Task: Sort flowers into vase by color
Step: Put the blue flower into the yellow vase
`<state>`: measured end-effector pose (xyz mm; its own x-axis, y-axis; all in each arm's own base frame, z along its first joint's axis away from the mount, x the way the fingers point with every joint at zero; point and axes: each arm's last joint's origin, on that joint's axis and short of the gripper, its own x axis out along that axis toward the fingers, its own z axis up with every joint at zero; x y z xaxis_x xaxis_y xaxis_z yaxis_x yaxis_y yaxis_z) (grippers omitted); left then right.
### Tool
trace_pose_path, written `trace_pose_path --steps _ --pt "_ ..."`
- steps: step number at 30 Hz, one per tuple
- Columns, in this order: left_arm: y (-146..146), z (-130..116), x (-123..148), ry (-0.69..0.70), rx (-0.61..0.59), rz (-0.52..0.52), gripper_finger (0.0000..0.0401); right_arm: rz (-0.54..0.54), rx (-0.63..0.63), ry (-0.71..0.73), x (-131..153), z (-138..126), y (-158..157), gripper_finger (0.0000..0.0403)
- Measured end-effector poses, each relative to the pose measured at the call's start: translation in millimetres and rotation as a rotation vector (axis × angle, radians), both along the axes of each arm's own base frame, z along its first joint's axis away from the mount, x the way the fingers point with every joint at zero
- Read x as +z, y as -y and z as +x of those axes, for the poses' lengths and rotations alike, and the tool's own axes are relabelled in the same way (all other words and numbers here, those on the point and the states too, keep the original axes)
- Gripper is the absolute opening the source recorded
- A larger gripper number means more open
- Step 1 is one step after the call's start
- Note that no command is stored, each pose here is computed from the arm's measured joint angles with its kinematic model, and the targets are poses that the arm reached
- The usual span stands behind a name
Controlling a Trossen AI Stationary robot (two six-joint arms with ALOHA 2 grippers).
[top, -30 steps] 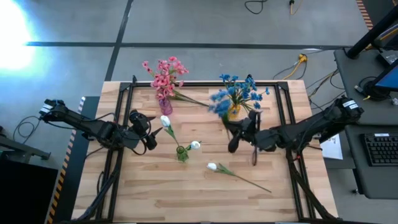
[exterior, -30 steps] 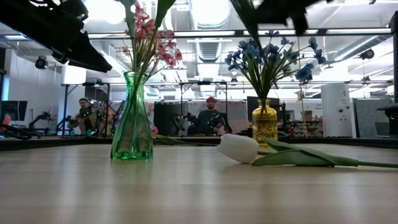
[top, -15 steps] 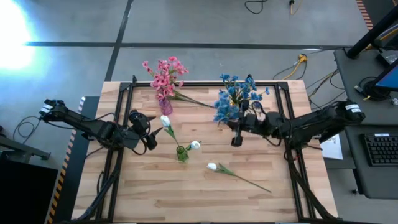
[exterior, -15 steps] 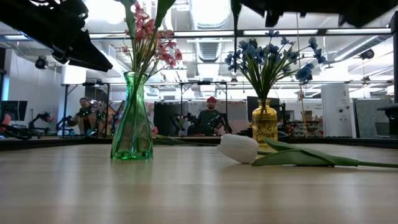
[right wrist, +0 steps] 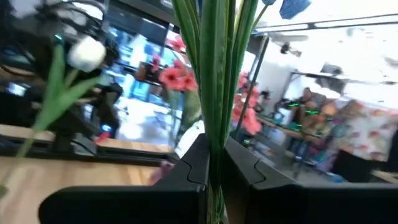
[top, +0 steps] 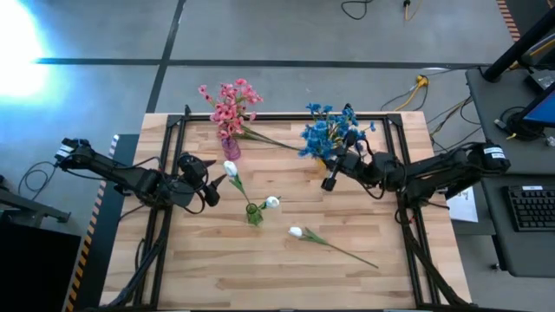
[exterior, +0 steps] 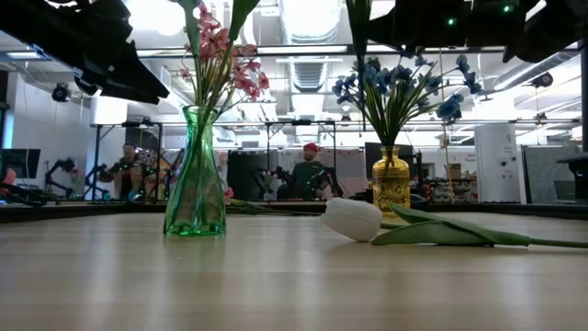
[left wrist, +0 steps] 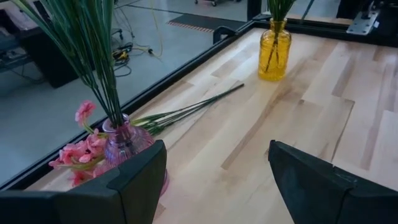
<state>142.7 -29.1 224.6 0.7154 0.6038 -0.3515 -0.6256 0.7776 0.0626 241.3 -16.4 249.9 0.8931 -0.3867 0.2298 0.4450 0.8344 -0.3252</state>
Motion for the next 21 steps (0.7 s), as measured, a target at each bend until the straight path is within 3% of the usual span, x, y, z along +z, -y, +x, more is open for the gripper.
trace_pose_path --steps 5,21 --pt "0 0 0 0.007 0.004 -0.008 0.0268 -0.011 -0.154 -0.025 -1 -2 4 0.0015" --pt "0 0 0 0.005 0.004 -0.008 0.0268 0.061 -0.342 0.019 2 -7 28 0.0015"
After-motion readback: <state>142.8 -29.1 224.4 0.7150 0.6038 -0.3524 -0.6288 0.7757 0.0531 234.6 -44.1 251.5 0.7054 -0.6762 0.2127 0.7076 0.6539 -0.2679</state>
